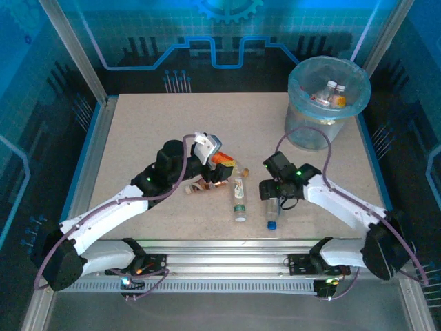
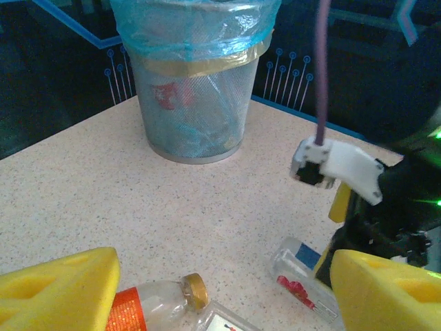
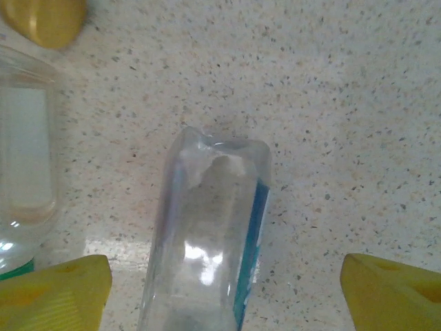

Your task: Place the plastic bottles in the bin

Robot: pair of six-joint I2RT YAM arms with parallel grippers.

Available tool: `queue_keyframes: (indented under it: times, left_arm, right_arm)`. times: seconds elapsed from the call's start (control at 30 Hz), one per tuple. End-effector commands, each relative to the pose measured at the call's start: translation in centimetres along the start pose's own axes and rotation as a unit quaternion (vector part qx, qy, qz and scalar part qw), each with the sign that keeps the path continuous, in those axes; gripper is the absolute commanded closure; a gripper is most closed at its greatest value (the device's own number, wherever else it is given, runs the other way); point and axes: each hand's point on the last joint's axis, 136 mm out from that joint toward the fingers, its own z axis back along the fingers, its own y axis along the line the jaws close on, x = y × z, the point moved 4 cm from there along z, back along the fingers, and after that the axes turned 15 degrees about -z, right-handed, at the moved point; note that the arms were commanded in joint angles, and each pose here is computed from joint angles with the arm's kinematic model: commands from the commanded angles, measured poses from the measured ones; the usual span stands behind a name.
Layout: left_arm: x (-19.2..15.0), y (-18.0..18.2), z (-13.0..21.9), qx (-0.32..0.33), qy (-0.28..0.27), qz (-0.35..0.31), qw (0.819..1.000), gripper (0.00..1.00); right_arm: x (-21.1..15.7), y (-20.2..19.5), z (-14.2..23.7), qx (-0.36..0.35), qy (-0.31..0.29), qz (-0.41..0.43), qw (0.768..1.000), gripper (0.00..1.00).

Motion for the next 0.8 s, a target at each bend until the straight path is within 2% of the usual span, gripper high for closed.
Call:
queue_keyframes:
  times: [0.0, 0.23, 0.37, 0.5, 0.6, 0.77]
  left_arm:
    - [-1.0, 0.2, 0.2, 0.011, 0.017, 0.005, 1.000, 0.19]
    - [-1.1, 0.2, 0.5, 0.014, 0.028, 0.015, 0.999, 0.19]
    - [-1.4, 0.2, 0.6, 0.015, 0.036, 0.020, 0.999, 0.19]
    - [-1.3, 0.2, 0.6, 0.015, 0.036, 0.022, 0.999, 0.19]
    - [-1.1, 0.3, 0.5, 0.015, 0.035, 0.020, 0.999, 0.19]
    - [-0.4, 0.6, 0.1, 0.018, 0.029, 0.023, 0.999, 0.19]
  right_arm:
    - [0.6, 0.5, -1.1, -0.018, 0.002, -0.025, 1.000, 0.12]
    - [0.2, 1.7, -4.7, -0.006, 0.052, -0.031, 0.998, 0.25]
    - [0.3, 2.0, -5.0, -0.004, 0.056, -0.027, 0.998, 0.39]
    - [0.9, 1.9, -3.9, -0.001, 0.041, -0.020, 0.999, 0.45]
    - [1.8, 2.1, -2.3, 0.005, 0.021, -0.006, 1.000, 0.46]
    - [5.3, 3.1, 2.3, 0.029, -0.053, 0.025, 0.998, 0.46]
